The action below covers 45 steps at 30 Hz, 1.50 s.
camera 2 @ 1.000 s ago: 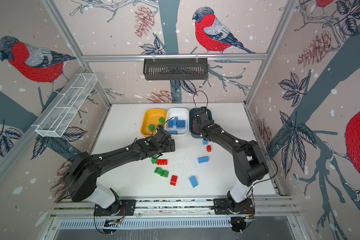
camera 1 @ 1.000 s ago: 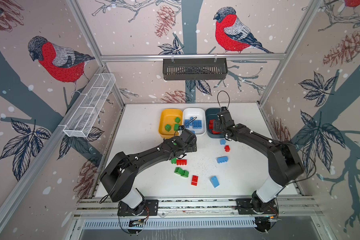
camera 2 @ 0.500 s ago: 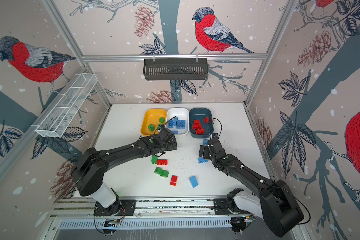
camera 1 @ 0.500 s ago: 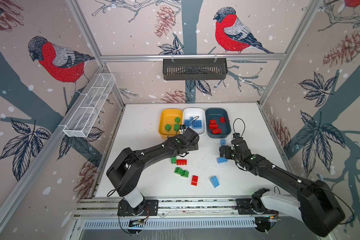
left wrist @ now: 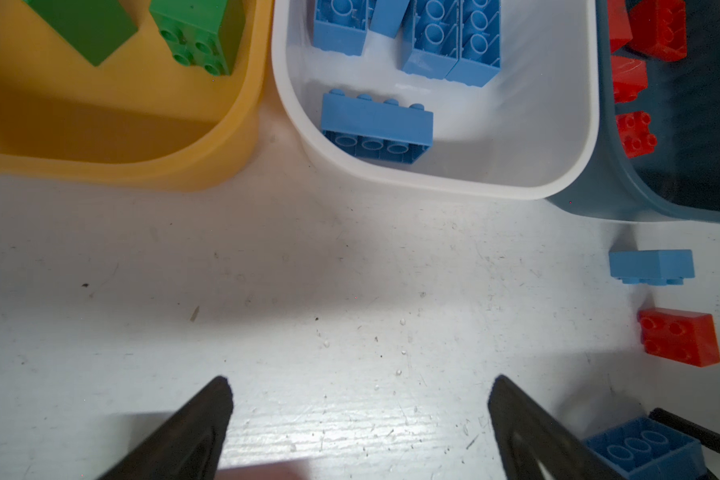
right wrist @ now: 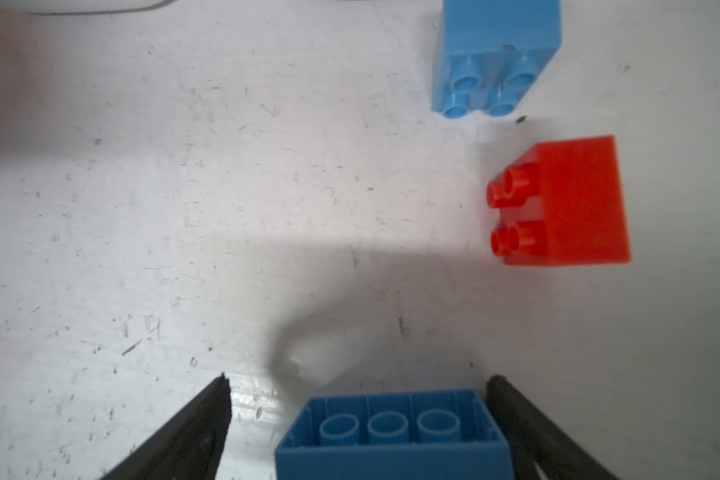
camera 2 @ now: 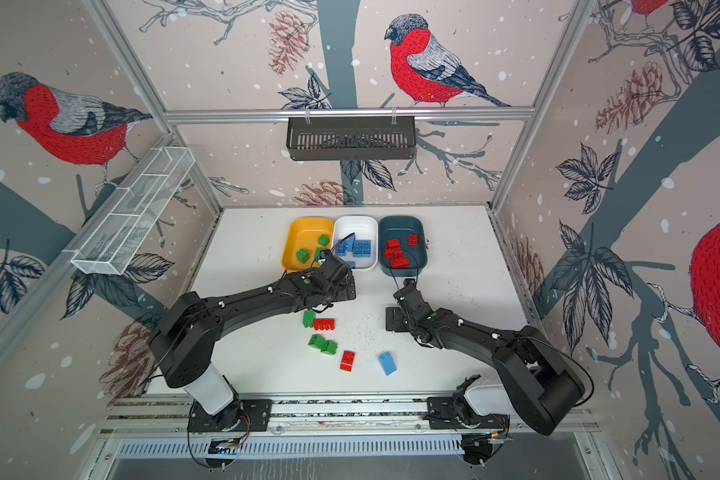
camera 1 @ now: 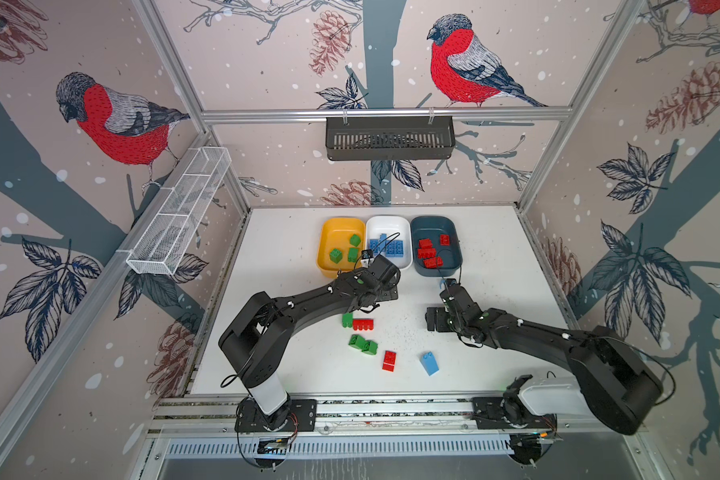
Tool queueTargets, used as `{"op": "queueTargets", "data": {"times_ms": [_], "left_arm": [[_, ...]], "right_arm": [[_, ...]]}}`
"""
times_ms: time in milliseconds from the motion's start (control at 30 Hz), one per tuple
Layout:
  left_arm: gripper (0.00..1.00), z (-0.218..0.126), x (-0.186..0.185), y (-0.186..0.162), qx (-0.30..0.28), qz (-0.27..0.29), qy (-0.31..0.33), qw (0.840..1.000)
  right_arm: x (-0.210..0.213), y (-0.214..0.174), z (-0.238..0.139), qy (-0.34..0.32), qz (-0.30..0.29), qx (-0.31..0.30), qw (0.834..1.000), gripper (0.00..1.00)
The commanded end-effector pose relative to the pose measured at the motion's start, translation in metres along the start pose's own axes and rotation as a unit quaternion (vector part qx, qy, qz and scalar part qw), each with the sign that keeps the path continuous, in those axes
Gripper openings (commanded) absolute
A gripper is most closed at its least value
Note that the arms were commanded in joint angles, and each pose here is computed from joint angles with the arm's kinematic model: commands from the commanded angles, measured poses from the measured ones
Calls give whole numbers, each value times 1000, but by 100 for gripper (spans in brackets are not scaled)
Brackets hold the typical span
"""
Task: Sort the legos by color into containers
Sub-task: 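Grasp a light blue brick near the teal tub with the right gripper, then carry the light blue brick into the white tub and release while left lowers to pile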
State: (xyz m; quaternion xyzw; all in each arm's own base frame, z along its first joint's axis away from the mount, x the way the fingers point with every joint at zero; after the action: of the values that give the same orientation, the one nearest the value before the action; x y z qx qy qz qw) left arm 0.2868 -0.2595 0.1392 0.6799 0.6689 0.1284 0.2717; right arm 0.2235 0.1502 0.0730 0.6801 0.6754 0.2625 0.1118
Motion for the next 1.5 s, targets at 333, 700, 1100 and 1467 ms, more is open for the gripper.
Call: {"op": "queueTargets", "data": {"times_ms": [333,700,1100,1467], "left_arm": [[97,-2,5,-1,-2,-6,12,1000],[97,-7,7,0,-12,-11,12,1000],[97,-47,18,23,-94,-40,-10,995],[97,-60,66,15,-116,-121,9,986]], "right_arm": [[-8,-9,3,-66,-10,9,998,74],[-4,-3,-3,-68,-21,-8,997,58],[84,85,-56,123,-60,-160,978,55],[141,165,13,76,-86,-148,982,58]]}}
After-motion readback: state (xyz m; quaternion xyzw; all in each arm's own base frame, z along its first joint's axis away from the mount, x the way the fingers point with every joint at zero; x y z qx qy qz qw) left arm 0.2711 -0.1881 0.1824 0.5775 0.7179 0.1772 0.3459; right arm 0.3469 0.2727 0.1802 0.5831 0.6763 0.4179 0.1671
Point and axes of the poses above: each gripper's point midway between its finger pads, its own z axis out along the fingers, its own x axis along the line the jaws close on, y = z × x, the point moved 6 cm from there along -z, back along the fingers, and after that the axes turned 5 degrees about z, right-handed, at the moved point
